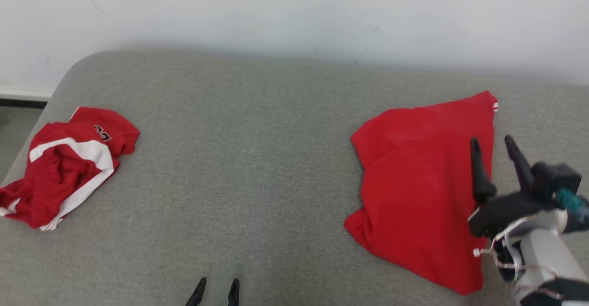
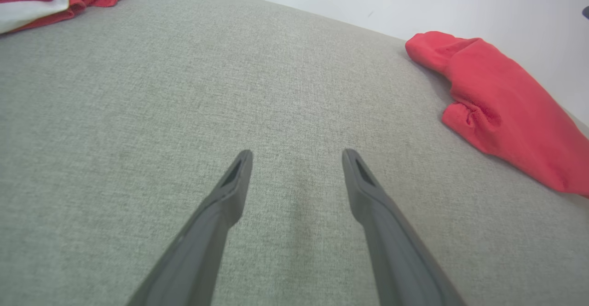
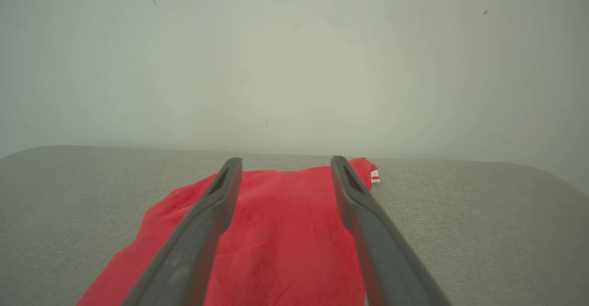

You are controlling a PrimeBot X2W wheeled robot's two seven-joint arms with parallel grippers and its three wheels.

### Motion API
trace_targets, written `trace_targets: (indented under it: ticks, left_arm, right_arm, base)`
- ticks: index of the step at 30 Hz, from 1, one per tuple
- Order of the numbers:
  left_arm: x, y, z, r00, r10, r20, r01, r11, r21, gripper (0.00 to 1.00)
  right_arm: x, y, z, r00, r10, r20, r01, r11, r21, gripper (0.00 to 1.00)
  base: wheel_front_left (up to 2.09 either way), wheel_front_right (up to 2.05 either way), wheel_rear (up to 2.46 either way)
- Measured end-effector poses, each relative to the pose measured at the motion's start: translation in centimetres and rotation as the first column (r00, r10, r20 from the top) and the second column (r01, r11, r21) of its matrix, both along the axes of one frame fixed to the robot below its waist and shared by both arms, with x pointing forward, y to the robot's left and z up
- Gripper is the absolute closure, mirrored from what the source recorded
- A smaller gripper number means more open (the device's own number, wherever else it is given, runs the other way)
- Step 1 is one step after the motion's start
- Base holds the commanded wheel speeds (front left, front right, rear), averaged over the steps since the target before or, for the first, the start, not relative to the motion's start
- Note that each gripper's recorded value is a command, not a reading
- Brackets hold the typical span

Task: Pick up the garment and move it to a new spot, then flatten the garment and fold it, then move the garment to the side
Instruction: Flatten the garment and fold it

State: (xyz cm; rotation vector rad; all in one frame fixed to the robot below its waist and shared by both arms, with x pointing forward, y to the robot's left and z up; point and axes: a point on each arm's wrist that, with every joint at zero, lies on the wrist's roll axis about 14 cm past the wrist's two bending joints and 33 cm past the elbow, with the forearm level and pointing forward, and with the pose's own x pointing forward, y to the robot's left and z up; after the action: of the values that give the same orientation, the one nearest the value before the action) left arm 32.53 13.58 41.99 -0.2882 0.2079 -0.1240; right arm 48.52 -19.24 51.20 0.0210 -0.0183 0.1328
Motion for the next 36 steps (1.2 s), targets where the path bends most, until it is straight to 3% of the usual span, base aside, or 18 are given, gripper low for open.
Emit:
trace_targets:
  ticks: [10, 17, 27, 36]
  left_arm:
    - [2.0, -4.1, 2.6, 0.987, -0.134, 0.091, 0.135, 0.991, -0.001, 0.00]
    - [4.0, -8.4, 4.0, 0.953, -0.272, 0.137, 0.273, 0.962, 0.008, 0.00]
    - [6.4, -14.6, 1.7, 0.889, -0.453, 0.075, 0.454, 0.891, 0.004, 0.00]
    - [8.3, -17.5, -2.0, 0.853, -0.521, -0.023, 0.521, 0.853, 0.011, 0.00]
  right_arm:
    - [-7.1, -1.8, -4.0, 0.993, -0.089, -0.076, 0.095, 0.992, 0.077, 0.00]
    - [-9.0, -3.2, -4.9, 0.984, -0.149, -0.098, 0.159, 0.983, 0.096, 0.00]
    - [-10.5, -7.6, -4.4, 0.958, -0.273, -0.084, 0.279, 0.957, 0.078, 0.00]
    - [-12.6, -11.3, -5.6, 0.917, -0.379, -0.126, 0.386, 0.921, 0.039, 0.00]
  base:
    - [0.00, 0.00, 0.00]
    - [0.00, 0.00, 0.00]
    - [0.00, 0.00, 0.00]
    - [0.00, 0.00, 0.00]
